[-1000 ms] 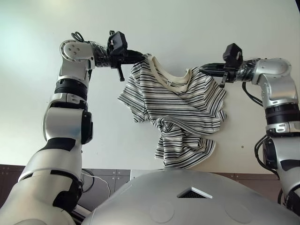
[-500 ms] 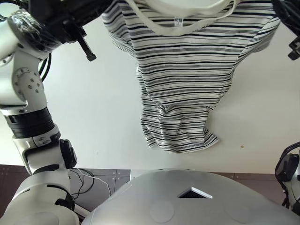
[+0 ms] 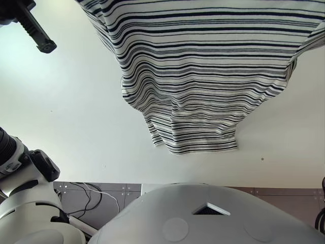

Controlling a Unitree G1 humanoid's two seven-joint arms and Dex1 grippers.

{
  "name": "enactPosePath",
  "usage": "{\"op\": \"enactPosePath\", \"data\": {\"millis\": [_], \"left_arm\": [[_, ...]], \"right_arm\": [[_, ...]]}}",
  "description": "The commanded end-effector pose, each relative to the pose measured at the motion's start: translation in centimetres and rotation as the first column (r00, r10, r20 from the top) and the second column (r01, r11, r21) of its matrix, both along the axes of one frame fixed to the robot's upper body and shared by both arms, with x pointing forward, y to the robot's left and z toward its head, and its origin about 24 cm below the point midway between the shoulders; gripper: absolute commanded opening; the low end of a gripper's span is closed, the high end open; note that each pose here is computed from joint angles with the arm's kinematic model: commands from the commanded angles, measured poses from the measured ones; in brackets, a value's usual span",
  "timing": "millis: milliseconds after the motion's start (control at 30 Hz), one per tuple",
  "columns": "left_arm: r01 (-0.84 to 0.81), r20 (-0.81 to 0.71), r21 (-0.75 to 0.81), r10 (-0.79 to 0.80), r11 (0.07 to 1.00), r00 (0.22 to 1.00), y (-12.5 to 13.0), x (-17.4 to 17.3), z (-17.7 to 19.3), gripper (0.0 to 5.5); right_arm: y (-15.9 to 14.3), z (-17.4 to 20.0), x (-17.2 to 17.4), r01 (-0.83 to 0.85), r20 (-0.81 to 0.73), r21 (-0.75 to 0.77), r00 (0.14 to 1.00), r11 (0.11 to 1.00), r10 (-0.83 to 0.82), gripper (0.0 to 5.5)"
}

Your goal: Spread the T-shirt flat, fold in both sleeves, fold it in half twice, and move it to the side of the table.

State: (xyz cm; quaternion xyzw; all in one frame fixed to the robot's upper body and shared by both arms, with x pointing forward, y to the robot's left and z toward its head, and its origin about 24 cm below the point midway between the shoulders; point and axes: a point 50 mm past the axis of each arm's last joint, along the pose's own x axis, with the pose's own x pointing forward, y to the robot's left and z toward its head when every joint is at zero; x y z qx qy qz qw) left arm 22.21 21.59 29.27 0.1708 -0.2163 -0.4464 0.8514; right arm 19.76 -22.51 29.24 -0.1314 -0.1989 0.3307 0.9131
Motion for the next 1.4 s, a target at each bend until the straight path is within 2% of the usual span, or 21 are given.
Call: {"op": "enactPosePath", "data": {"millis": [33, 133, 233, 400, 500, 600, 667, 800, 867, 933, 1000, 1067, 1167, 1267, 1400], "left_arm": [[-0.137, 0.05, 0.081, 0.134, 0.987, 0.99, -0.7, 2.5, -1.2, 0.13], [-0.197, 0.057, 0.178, 0.19, 0.964, 0.98, -2.1, 5.3, -4.2, 0.13], [-0.265, 0.022, 0.256, 0.268, 0.93, 0.963, -2.7, 9.1, -8.6, 0.13], [-0.41, 0.019, 0.418, 0.444, 0.811, 0.896, -3.5, 15.5, -14.9, 0.13], [-0.382, -0.043, 0.535, 0.476, 0.753, 0.878, -4.6, 16.4, -18.6, 0.13], [-0.352, -0.07, 0.646, 0.512, 0.677, 0.856, -5.7, 16.1, -22.1, 0.13], [-0.378, -0.061, 0.651, 0.541, 0.659, 0.839, -6.2, 16.2, -22.6, 0.13], [-0.485, 0.021, 0.623, 0.607, 0.613, 0.794, -6.4, 17.0, -21.7, 0.1], [-0.532, 0.069, 0.598, 0.623, 0.6, 0.78, -6.4, 17.3, -21.0, 0.45], [-0.566, 0.124, 0.575, 0.62, 0.591, 0.775, -6.4, 17.5, -20.3, 0.45], [-0.55, 0.136, 0.585, 0.597, 0.596, 0.791, -6.2, 17.4, -20.5, 0.45], [-0.484, 0.113, 0.615, 0.539, 0.622, 0.835, -6.0, 16.8, -21.3, 0.45], [-0.278, 0.014, 0.579, 0.332, 0.767, 0.943, -5.5, 14.6, -22.0, 0.45], [-0.004, -0.124, 0.474, 0.072, 0.881, 0.99, -4.1, 9.9, -22.3, 0.45], [0.247, -0.286, 0.425, -0.13, 0.871, 0.949, -2.8, 2.8, -21.7, 0.45]], "right_arm": [[1.0, -0.2, 2.4, 0.057, 0.003, -0.04, 0.998, 0.998, -0.057, 0.1], [2.1, -2.2, 5.5, 0.09, -0.044, -0.093, 0.995, 0.992, -0.094, 0.1], [3.4, -5.9, 9.9, 0.091, -0.15, -0.128, 0.983, 0.988, -0.11, 0.1], [2.9, -13.0, 17.3, 0.215, -0.33, -0.209, 0.903, 0.954, -0.276, 0.1], [3.9, -16.9, 19.1, 0.217, -0.429, -0.28, 0.843, 0.935, -0.324, 0.1], [5.4, -20.1, 19.5, 0.222, -0.5, -0.325, 0.785, 0.919, -0.366, 0.1], [6.4, -20.4, 19.8, 0.244, -0.49, -0.327, 0.782, 0.913, -0.385, 0.1], [6.8, -20.1, 20.3, 0.33, -0.403, -0.357, 0.789, 0.874, -0.463, 0.9], [6.5, -19.3, 20.6, 0.389, -0.324, -0.378, 0.795, 0.84, -0.513, 1.28], [6.1, -18.3, 20.9, 0.435, -0.252, -0.372, 0.803, 0.82, -0.541, 1.28], [5.9, -17.7, 20.9, 0.44, -0.206, -0.365, 0.821, 0.821, -0.532, 1.28], [5.8, -17.5, 20.6, 0.375, -0.185, -0.345, 0.872, 0.861, -0.454, 1.28], [5.2, -18.3, 18.6, 0.173, -0.206, -0.312, 0.947, 0.934, -0.244, 1.28], [2.9, -19.3, 13.4, -0.067, -0.283, -0.329, 0.959, 0.942, -0.031, 1.28], [1.3, -19.6, 6.2, -0.31, -0.425, -0.393, 0.896, 0.866, 0.129, 1.28]]}}
